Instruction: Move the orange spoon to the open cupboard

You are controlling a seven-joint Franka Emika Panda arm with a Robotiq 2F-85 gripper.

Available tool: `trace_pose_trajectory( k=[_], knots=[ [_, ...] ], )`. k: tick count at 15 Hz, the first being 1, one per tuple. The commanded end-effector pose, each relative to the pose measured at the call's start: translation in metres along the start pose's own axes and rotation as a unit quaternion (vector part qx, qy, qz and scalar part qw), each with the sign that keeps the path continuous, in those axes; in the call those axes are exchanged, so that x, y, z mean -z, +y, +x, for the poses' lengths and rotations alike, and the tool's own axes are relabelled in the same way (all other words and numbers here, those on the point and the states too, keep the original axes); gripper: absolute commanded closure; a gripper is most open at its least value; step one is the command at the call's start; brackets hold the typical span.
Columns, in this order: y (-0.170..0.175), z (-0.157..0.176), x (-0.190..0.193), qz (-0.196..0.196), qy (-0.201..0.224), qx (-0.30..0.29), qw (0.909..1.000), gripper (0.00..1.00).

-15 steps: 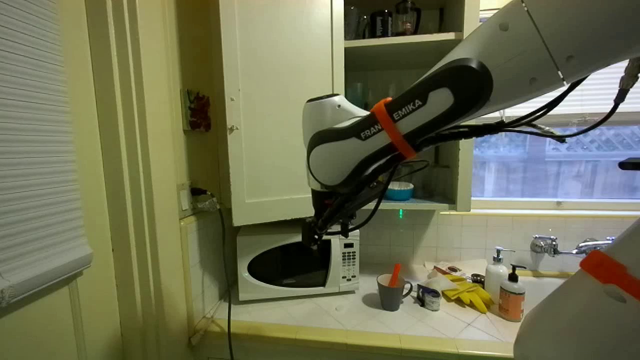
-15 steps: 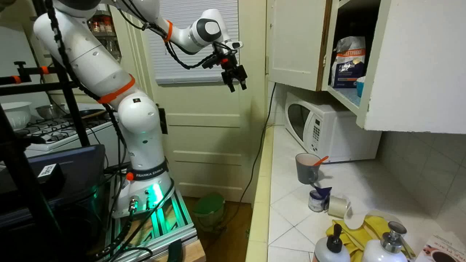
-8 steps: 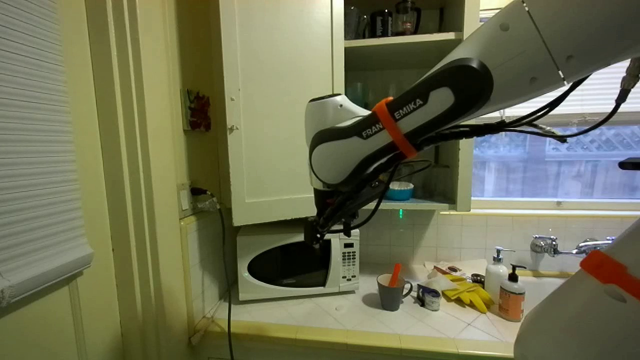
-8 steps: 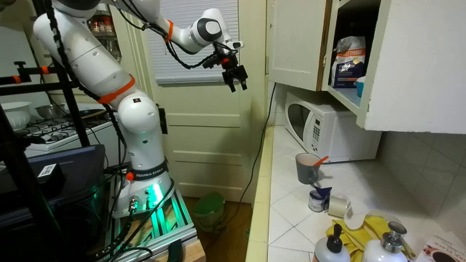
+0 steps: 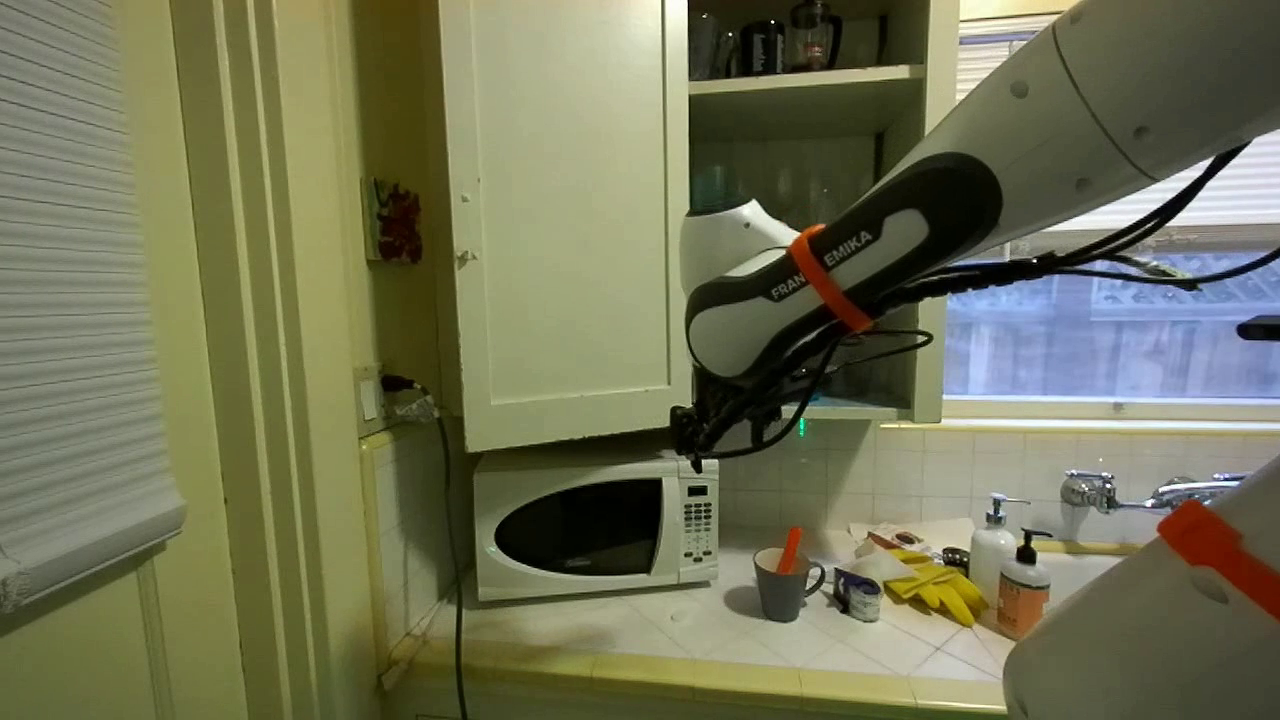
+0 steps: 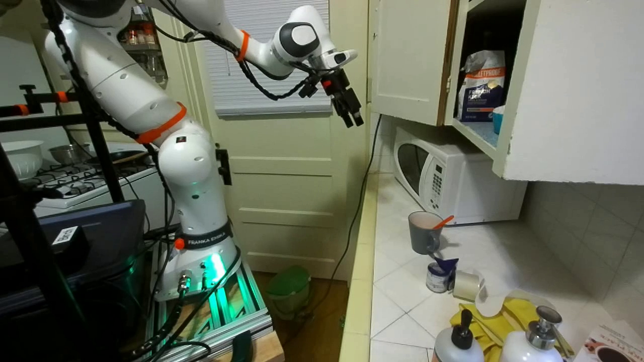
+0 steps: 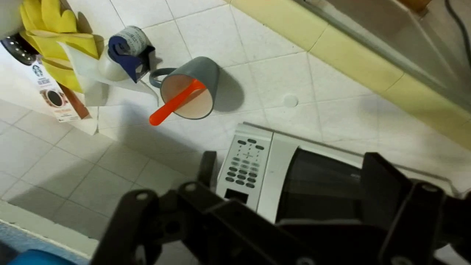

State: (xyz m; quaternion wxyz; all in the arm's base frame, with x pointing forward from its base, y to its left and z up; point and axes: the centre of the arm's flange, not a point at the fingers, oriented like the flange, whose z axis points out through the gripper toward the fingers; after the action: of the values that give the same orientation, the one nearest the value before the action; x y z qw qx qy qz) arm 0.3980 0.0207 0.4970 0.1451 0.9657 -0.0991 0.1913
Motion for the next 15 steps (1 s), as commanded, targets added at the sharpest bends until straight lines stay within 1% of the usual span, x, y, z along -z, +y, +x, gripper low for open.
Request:
trace_pose_trajectory(
  k=[1,2,5,6,8,12,14,15],
  knots=[
    [0.035,-0.021,-0.028,-0.016,0.043,-0.079,0.9958,0.0],
    [0.047,-0.025,-0.037,-0.019,0.061,-0.102,0.9927,0.0],
    [0.082,-0.035,-0.062,-0.026,0.067,-0.182,0.9807,0.0],
    [0.069,-0.014,-0.045,-0.013,0.05,-0.142,0.9886,0.0],
    [0.085,-0.02,-0.056,-0.019,0.051,-0.169,0.9842,0.0],
    [0.085,-0.021,-0.056,-0.019,0.052,-0.177,0.9827,0.0],
    [0.091,-0.017,-0.072,-0.049,0.039,-0.19,0.9797,0.0],
    [0.096,-0.016,-0.08,-0.057,0.037,-0.198,0.9779,0.0]
  ],
)
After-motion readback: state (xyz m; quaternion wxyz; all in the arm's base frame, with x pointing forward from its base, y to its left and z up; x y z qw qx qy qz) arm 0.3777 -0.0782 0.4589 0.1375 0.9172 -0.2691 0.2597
